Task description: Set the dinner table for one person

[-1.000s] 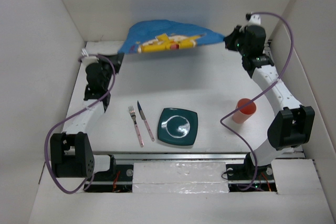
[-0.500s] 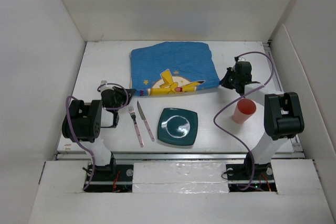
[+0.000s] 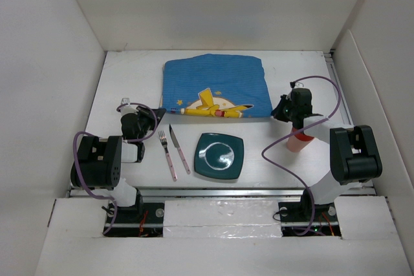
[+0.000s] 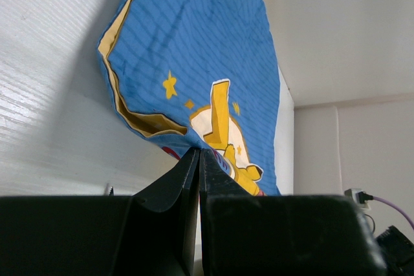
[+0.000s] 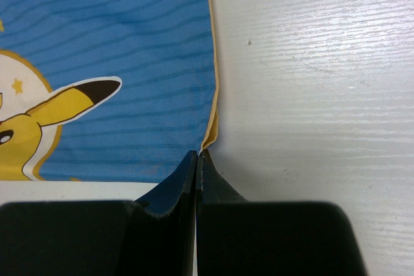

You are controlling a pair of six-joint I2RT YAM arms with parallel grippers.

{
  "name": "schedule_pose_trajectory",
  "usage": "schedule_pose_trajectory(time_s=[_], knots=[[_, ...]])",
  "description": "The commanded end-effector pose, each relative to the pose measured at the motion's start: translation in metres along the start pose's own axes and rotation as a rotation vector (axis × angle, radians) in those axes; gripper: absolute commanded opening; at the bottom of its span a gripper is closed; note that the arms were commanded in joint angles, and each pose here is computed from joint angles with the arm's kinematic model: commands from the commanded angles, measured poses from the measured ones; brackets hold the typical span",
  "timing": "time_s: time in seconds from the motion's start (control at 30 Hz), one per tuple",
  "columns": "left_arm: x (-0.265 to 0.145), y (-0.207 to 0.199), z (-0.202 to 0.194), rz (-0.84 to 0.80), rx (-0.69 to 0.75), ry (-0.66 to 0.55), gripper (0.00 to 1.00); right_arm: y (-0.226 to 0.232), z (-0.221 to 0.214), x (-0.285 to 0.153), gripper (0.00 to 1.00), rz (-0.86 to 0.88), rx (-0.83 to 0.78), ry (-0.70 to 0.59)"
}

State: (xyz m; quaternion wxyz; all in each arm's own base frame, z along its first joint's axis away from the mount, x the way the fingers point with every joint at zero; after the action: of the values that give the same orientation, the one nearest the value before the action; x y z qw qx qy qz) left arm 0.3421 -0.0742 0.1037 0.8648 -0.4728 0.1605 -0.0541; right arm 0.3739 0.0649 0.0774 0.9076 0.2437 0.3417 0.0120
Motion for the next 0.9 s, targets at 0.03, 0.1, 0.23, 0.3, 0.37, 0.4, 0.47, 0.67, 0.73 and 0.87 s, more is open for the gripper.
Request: schedule_pose_trajectory(time_s=[0.03,0.1,0.23,0.3,0.37,0.4,0.47,0.67,0.73,0.87], knots=[[-0.005,0.004,-0.001,0.01,0.044,-0.006,0.0,0.008,0.012,-0.013,0.0,0.012,-0.012,-0.077],[-0.007,0.008,-0.004,0.021,0.048,0.007,0.0,0.008,0.009,-0.017,0.0,0.008,-0.017,-0.077],[-0.009,0.015,-0.008,0.052,0.07,0.025,0.0,0.012,0.002,-0.023,0.0,0.012,-0.026,-0.079],[-0.011,0.017,-0.006,0.062,0.074,0.022,0.0,0.012,0.0,-0.025,0.0,0.002,-0.028,-0.077],[-0.013,0.017,-0.005,0.072,0.071,0.02,0.0,0.014,-0.002,-0.026,0.11,-0.001,-0.03,-0.08],[-0.013,0.016,-0.004,0.068,0.074,0.015,0.0,0.013,-0.001,-0.027,0.14,-0.006,-0.03,-0.082],[-0.015,0.01,-0.001,0.056,0.08,0.01,0.07,0.015,0.002,-0.032,0.22,-0.01,-0.034,-0.088],[-0.031,-0.014,0.0,-0.007,0.104,0.0,0.18,0.03,0.012,-0.061,0.51,0.011,-0.082,-0.157],[-0.036,-0.016,-0.001,-0.015,0.097,0.0,0.18,0.033,0.015,-0.068,0.54,0.026,-0.09,-0.166],[-0.055,-0.027,-0.002,-0.056,0.111,0.0,0.17,0.07,-0.008,-0.081,0.27,0.18,-0.188,-0.096]])
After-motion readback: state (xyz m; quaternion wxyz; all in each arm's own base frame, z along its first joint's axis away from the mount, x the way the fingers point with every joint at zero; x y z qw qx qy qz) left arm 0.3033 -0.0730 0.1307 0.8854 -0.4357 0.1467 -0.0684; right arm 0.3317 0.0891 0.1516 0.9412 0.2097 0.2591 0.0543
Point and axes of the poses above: each gripper's point midway between its finger pads, its own x axis out along the fingers, its own y axis along the line the jaws close on, z = x × y, the point moved 4 cm from there along -x, back along the fingers, and after that the axes turned 7 degrees about x, right-handed, at the moved point
